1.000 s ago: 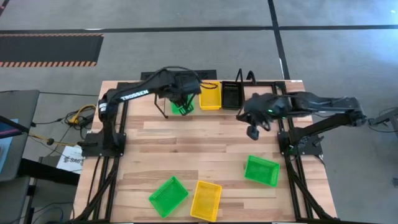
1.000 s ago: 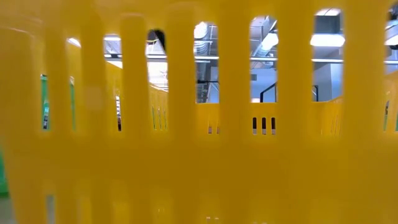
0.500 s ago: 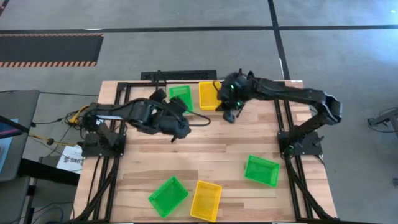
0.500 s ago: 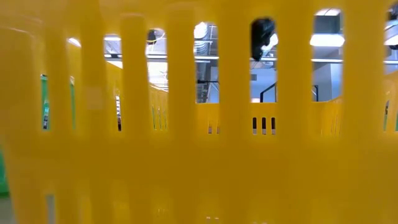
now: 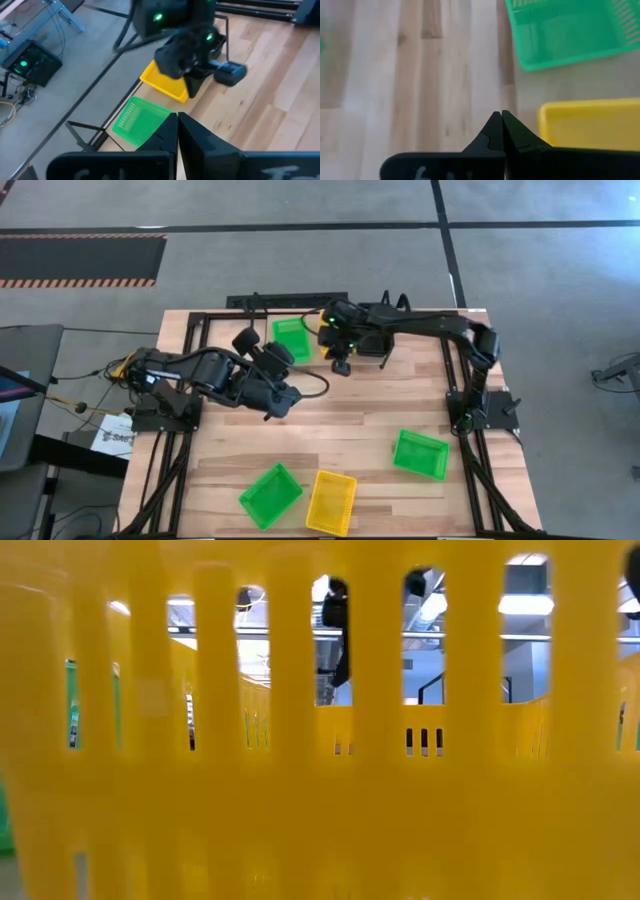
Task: Stack baskets on shelf by color
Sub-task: Adjust the colored bins on the shelf
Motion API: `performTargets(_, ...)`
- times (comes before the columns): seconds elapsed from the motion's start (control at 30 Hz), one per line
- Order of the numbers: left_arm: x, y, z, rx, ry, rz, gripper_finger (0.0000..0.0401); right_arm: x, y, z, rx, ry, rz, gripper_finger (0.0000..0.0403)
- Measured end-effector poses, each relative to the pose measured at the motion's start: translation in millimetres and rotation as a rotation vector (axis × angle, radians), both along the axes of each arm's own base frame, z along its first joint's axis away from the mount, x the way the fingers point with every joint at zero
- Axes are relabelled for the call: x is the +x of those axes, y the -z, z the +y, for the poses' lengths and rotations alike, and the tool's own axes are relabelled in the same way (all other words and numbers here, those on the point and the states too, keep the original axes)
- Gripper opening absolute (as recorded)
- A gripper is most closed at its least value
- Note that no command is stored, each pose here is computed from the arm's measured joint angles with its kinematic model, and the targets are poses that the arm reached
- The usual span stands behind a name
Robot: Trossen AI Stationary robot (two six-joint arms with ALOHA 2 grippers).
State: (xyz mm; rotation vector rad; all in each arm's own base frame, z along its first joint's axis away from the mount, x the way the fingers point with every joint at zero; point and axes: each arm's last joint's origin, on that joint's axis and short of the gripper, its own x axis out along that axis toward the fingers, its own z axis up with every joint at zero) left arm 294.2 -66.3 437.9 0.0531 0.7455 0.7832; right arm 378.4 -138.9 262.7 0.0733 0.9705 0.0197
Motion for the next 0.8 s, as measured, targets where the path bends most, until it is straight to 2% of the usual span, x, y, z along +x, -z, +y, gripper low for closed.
performTargets(0.17, -0.7, 0.0, -2.9, -0.001, 0.009, -0.001, 0.0000, 11.3, -7.6, -9.3, -0.133, 0.034, 0.056, 0.0000)
performTargets(0.33, -0.7, 0.0, -3.0, -0.001, 0.006, -0.004, 0.0000, 11.5, -17.2, -15.3, -0.295, 0.129, 0.086, 0.0000)
performTargets(0.5, -0.7, -0.1, -2.9, 0.002, 0.006, -0.004, 0.0000, 6.8, -13.0, -23.4, -0.262, 0.194, 0.108, 0.0000)
performTargets(0.67, -0.6, 0.0, -2.9, 0.001, 0.005, -0.005, 0.0000, 6.6, 9.6, -31.1, -0.195, 0.263, 0.200, 0.0000)
performTargets(0.8, -0.5, 0.0, -3.0, 0.001, 0.005, -0.005, 0.0000, 10.1, 23.6, -30.4, -0.181, 0.252, 0.251, 0.0000)
